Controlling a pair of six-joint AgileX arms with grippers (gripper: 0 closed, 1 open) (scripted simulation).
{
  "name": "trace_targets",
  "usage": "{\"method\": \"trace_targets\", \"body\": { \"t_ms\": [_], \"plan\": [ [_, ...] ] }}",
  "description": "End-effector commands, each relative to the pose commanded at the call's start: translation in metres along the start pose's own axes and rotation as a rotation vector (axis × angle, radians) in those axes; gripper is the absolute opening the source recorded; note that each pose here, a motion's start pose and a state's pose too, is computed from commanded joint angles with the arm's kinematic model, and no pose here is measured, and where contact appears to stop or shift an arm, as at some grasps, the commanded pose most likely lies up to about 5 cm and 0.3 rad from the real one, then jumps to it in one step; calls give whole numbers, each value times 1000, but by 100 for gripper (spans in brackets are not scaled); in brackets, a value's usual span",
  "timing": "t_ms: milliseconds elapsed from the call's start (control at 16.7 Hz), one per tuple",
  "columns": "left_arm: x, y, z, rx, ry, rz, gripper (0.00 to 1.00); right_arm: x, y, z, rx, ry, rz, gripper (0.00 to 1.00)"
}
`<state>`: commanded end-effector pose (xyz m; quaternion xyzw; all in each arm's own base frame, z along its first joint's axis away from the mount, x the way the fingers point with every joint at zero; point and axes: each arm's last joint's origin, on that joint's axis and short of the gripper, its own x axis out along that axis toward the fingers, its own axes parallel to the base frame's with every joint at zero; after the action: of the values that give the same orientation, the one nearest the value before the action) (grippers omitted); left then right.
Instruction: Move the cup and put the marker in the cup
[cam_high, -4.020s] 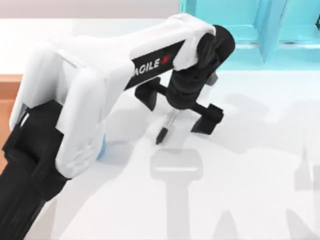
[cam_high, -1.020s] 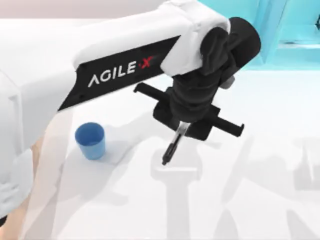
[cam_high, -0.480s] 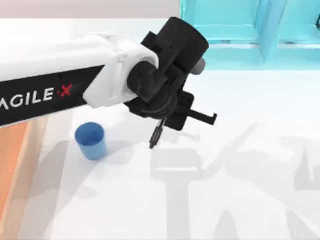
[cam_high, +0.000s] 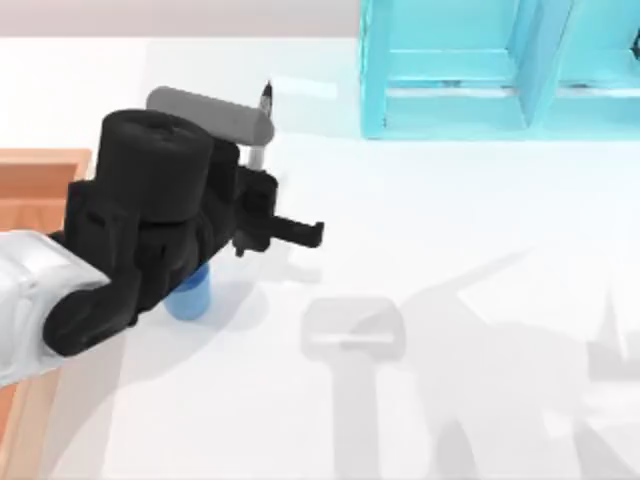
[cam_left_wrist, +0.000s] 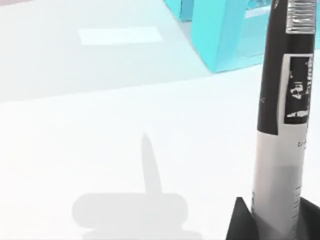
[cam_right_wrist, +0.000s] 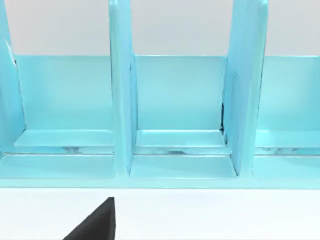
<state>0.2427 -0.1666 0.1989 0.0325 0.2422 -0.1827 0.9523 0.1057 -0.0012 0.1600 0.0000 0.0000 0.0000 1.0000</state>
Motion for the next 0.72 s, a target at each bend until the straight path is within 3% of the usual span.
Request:
{"method": "trace_targets", "body": {
  "t_ms": [420, 720],
  "plan": [
    [-63, 41, -43, -5, -466, 27, 0, 0, 0, 0, 0, 0, 0, 100],
    [-87, 52, -61, 13, -634, 49, 0, 0, 0, 0, 0, 0, 0, 100]
  ]
}}
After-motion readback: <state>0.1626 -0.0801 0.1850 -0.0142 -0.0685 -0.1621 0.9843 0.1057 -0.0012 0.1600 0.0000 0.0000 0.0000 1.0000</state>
